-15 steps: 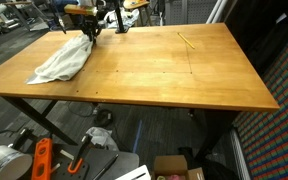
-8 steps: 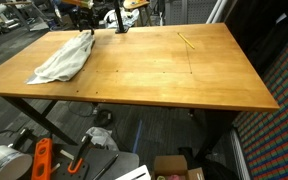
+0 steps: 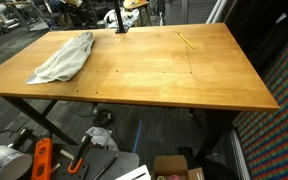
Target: Fold the towel on the table
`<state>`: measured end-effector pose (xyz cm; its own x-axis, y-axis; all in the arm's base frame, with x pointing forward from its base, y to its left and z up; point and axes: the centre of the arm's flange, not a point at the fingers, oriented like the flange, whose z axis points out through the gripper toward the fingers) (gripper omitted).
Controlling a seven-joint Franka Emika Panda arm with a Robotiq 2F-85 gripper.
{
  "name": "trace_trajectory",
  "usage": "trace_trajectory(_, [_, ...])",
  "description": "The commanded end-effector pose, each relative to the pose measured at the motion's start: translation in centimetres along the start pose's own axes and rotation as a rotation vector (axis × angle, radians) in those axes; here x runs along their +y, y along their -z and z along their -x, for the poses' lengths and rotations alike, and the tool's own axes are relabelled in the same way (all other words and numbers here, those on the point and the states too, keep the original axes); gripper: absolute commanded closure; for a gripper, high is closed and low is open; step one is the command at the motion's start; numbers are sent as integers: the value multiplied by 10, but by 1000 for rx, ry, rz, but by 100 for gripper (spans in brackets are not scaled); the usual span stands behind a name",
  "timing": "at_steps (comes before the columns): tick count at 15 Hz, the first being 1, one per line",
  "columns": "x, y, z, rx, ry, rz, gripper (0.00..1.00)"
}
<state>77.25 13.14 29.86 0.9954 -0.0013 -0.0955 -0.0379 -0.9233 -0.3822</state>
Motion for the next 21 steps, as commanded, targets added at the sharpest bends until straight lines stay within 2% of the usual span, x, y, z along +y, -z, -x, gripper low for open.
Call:
trace_trajectory(1, [-35,-17,18,103,9,17,0])
trace_trajectory(3, [-54,-29,16,188,24,62,0])
trace_trajectory(7, [-78,-52,10,307,50,222,0])
trace_trajectory(10, [-80,-63,17,251,35,374,0])
trace_trajectory(13, [-78,-71,25,160,17,460,0])
trace_trajectory(17, [-81,-79,30,119,-8,445,0])
trace_trajectory(21, [-84,-84,26,184,-31,402,0])
